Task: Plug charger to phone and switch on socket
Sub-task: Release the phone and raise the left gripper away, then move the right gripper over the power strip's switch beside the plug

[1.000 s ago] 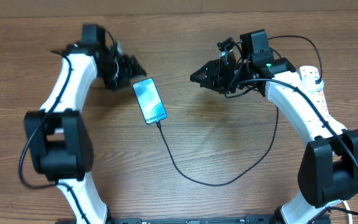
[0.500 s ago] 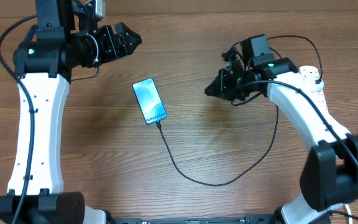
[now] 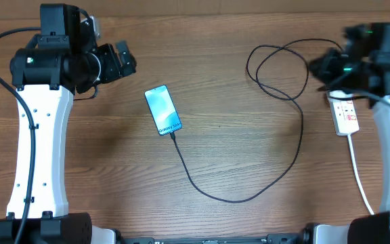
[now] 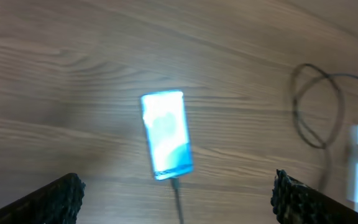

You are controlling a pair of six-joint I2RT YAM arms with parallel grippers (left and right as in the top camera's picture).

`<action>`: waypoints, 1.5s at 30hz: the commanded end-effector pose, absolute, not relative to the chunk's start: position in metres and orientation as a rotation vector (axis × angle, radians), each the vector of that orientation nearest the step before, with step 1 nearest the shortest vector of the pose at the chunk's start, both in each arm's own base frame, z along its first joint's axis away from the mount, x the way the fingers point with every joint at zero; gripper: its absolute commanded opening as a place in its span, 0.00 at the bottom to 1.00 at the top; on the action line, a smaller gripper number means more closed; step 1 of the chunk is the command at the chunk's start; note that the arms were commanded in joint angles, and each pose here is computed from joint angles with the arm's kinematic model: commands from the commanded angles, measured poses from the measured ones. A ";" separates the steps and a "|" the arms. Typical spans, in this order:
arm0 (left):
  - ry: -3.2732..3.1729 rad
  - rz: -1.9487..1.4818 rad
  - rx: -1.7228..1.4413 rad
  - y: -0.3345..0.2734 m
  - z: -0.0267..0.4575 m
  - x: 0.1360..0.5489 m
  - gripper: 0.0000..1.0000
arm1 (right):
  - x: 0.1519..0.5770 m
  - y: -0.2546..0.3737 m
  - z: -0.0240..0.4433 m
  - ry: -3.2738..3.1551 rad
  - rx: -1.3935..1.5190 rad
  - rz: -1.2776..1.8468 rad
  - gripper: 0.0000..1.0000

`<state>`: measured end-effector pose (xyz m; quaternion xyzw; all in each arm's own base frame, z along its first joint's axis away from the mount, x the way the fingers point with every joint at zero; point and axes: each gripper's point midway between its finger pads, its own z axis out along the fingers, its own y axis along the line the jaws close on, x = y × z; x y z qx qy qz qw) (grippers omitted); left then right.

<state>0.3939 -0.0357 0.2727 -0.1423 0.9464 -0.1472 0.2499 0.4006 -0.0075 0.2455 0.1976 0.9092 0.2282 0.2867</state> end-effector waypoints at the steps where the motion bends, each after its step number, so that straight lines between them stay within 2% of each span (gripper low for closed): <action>1: 2.550 -0.286 -0.383 -0.021 0.280 0.394 1.00 | 0.402 -0.071 0.235 2.382 0.738 0.542 0.04; 6: 2.561 -0.284 -0.387 -0.021 0.278 0.391 0.99 | 0.393 -0.145 0.212 2.319 0.981 0.483 0.04; 13: 2.590 -0.327 -0.381 -0.027 0.275 0.385 0.99 | 0.395 -0.195 0.168 2.295 1.133 0.514 0.04; 27: 2.594 -0.325 -0.383 -0.027 0.275 0.385 1.00 | 0.411 -0.206 0.076 2.393 1.238 0.585 0.04; 45: 2.593 -0.349 -0.387 -0.030 0.275 0.385 1.00 | 0.415 -0.203 0.040 2.436 1.253 0.599 0.04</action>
